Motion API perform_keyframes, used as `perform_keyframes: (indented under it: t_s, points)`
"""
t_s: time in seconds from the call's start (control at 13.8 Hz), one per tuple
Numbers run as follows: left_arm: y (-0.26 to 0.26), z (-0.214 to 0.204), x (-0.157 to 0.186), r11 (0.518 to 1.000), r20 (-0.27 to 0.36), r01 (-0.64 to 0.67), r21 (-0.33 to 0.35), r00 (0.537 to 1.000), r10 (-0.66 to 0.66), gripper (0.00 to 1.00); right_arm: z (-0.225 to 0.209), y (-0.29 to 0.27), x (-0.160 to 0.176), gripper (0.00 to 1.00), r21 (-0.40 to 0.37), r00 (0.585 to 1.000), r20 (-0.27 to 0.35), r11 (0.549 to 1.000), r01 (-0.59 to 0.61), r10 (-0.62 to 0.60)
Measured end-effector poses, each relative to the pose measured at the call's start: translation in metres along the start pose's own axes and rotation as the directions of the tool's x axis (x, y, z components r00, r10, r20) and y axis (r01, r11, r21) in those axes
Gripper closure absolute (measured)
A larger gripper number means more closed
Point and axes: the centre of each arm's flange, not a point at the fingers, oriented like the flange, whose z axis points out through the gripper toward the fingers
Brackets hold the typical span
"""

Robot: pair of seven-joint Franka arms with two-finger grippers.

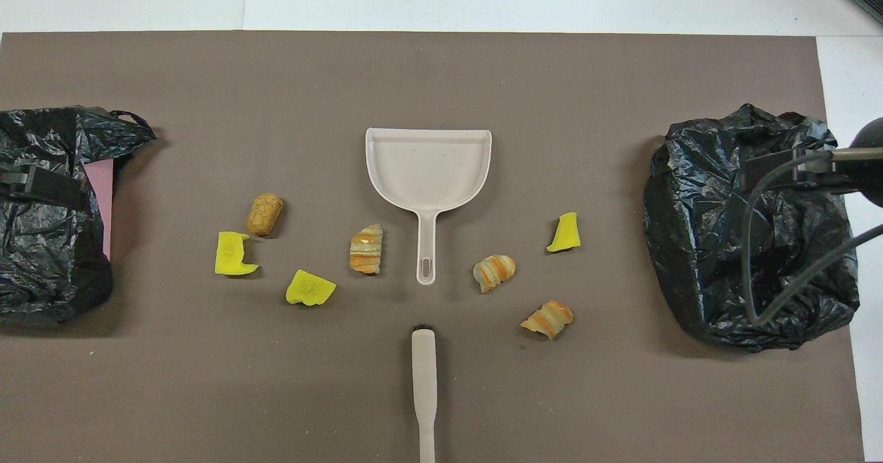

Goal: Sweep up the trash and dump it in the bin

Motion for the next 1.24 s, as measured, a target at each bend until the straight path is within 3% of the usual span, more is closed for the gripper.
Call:
perform_keyframes:
  t_s: [0.58, 0.8, 1.24]
  points:
    - [0.028, 0.060, 0.006, 0.979, 0.058, -0.036, -0.203, 0.997, 0.048, 0.00, 0.006, -0.002, -0.003, 0.00, -0.004, 0.999, 0.040, 1.000, 0.005, -0.004]
    - [0.066, 0.097, 0.005, 0.964, 0.074, -0.073, -0.255, 0.993, 0.095, 0.00, 0.006, -0.002, -0.003, 0.00, -0.004, 0.999, 0.040, 1.000, 0.004, -0.003]
    - [0.177, 0.160, -0.035, 0.943, 0.082, -0.187, -0.274, 0.973, 0.217, 0.00, 0.006, -0.001, -0.001, 0.00, -0.002, 1.000, 0.028, 1.000, -0.001, 0.001]
